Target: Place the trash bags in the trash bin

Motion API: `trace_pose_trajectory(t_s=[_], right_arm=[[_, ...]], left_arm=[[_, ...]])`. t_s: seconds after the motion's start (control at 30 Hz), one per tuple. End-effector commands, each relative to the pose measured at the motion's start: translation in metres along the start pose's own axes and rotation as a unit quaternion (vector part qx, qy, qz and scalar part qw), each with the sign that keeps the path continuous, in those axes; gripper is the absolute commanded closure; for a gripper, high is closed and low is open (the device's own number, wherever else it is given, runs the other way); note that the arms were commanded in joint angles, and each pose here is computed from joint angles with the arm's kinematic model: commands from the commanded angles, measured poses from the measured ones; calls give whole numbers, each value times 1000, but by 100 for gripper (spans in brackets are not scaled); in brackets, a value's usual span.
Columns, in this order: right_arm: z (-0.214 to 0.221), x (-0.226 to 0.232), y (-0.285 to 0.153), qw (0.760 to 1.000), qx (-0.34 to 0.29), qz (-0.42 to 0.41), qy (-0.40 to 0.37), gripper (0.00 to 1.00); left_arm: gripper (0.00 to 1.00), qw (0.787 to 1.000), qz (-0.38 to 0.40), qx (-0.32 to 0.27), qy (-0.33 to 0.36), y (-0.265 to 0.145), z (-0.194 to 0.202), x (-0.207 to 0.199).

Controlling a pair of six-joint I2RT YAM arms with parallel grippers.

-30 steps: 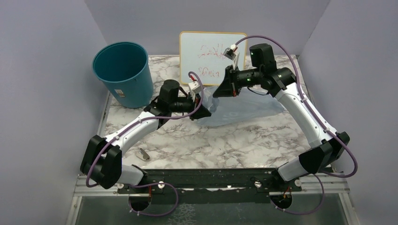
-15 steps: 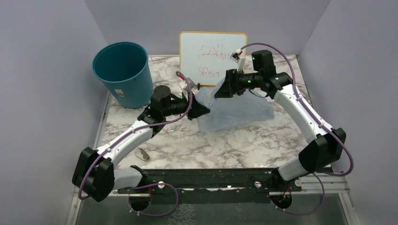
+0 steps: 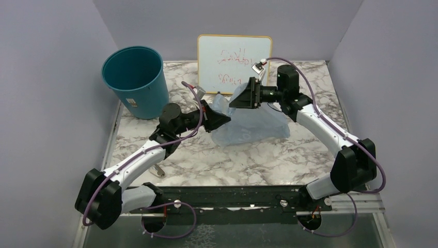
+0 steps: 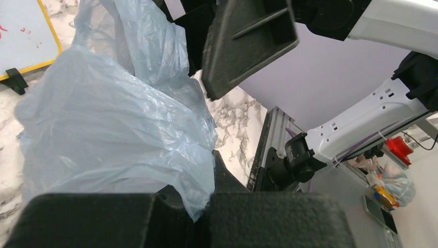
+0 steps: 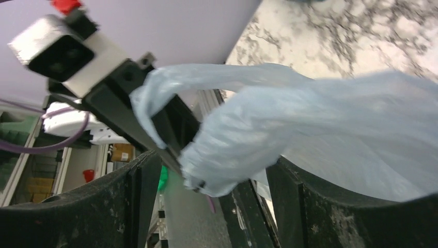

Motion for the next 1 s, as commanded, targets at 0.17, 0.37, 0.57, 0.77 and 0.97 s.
trace_pose_trajectory(t_s=[0.17, 0.37, 0.57, 0.77, 0.97], right_arm=[[-4, 52, 1, 997, -22, -71, -35, 33], [-4, 36, 7, 998, -47, -52, -11, 53], [-6, 42, 7, 996, -61, -69, -16, 52], [4, 23, 17, 998, -46, -31, 18, 35], [13, 26, 23, 998, -29, -47, 28, 44]], left_arm=[[100, 999, 31, -31, -5, 22, -5, -10], [100, 998, 8, -64, -5, 17, -11, -6], [100, 997, 16, -69, -15, 17, -7, -7], [100, 996, 30, -83, -16, 14, -8, -13], [100, 996, 37, -79, -22, 12, -2, -15]])
Point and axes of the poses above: each gripper's point midway between its finger pads, its own y axis out along the fingers, its own x axis along the line the jaws close on, z = x × y, the point moved 2 cm from there along -y, back along the fingers, and after that the axes turned 2 degrees about y, right-handed, at the moved point
